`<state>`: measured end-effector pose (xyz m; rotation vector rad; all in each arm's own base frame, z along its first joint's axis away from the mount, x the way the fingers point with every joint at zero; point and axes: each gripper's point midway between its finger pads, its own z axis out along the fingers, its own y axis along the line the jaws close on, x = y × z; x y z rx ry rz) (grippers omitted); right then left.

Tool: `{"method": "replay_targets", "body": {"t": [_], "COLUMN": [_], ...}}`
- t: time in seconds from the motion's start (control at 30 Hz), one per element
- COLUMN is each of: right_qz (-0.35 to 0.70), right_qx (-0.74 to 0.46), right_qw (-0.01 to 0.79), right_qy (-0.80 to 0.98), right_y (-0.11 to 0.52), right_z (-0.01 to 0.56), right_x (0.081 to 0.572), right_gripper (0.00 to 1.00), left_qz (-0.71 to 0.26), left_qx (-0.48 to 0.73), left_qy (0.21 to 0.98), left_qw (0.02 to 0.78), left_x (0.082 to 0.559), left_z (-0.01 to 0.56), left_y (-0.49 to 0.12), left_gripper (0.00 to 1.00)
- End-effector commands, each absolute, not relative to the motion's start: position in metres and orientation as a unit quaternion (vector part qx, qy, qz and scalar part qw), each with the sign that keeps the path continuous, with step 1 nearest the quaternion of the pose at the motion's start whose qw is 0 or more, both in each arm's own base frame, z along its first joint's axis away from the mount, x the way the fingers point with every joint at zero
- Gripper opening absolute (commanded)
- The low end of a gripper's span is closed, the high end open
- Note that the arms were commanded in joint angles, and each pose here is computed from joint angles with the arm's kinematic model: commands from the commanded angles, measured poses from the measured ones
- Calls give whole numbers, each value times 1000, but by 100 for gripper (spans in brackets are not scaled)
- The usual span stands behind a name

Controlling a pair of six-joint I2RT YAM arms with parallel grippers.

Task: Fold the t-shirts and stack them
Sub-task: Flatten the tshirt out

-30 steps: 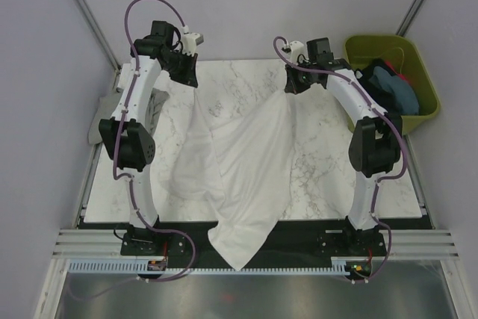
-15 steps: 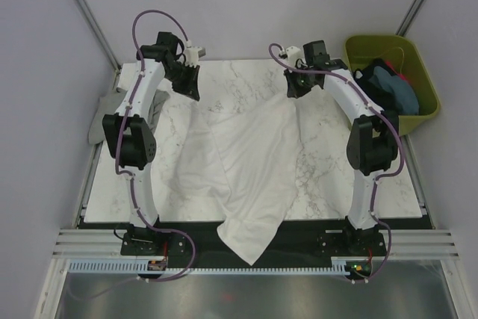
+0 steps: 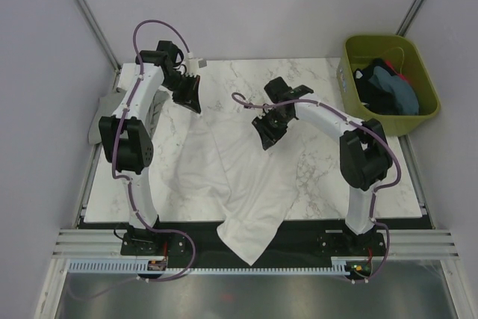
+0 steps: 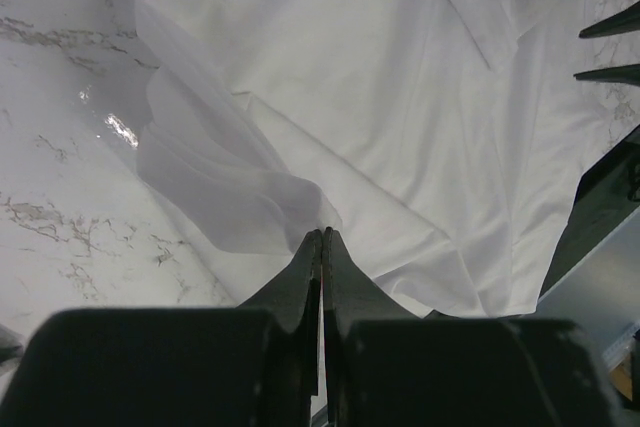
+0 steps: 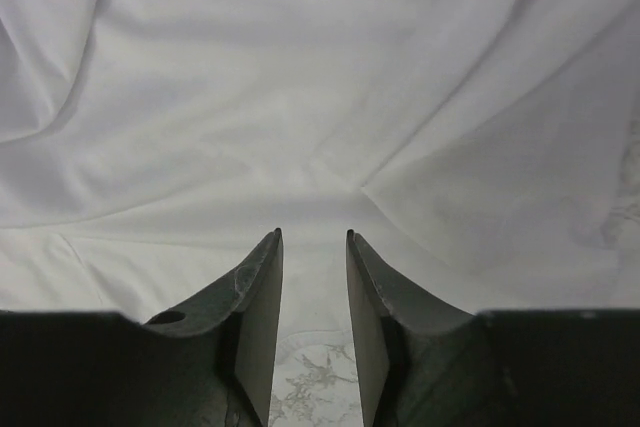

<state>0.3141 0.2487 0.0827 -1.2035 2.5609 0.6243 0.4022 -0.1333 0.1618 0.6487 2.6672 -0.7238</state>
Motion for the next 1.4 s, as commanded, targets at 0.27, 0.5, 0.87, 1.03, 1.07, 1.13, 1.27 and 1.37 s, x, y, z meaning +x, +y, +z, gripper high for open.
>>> {"method": "replay_targets", "body": {"t": [0.27,0.5,0.87,1.03,1.07,1.13,1.27,1.37], "right_qz": [254,324,327,320,319,318,315,311], "right_qx": [-319,-294,-290,-286,-285,-286,-285,-284], "right_qw": [142,72,76,75,74,73,69,62], "right_qy": [902,896,896,900,901,901,903,905], "right_y": [222,234,247,249,250,250,250,248], "right_z": [94,62,48,37,36,33,26,21], "right_x": [334,299,328,338,339,341,343,341], "right_gripper": [37,34,35,38,38,38,38,38], "left_qz": [-273,-268,-257,-253,-253,-251,-247,-244], "left_qx": [226,219,216,215,214,215,214,214], "left_qy": [920,922,927,928,929,929,930,931], "left_qw": [168,173,170,168,166,168,168,170], "left_x": [388,389,389,389,390,390,391,392], "left_z": [182,187,181,180,178,178,177,178], "left_y": [-138,-137,-132,-131,-131,-131,-129,-128], "left_gripper": [2,2,2,2,2,2,2,2]}}
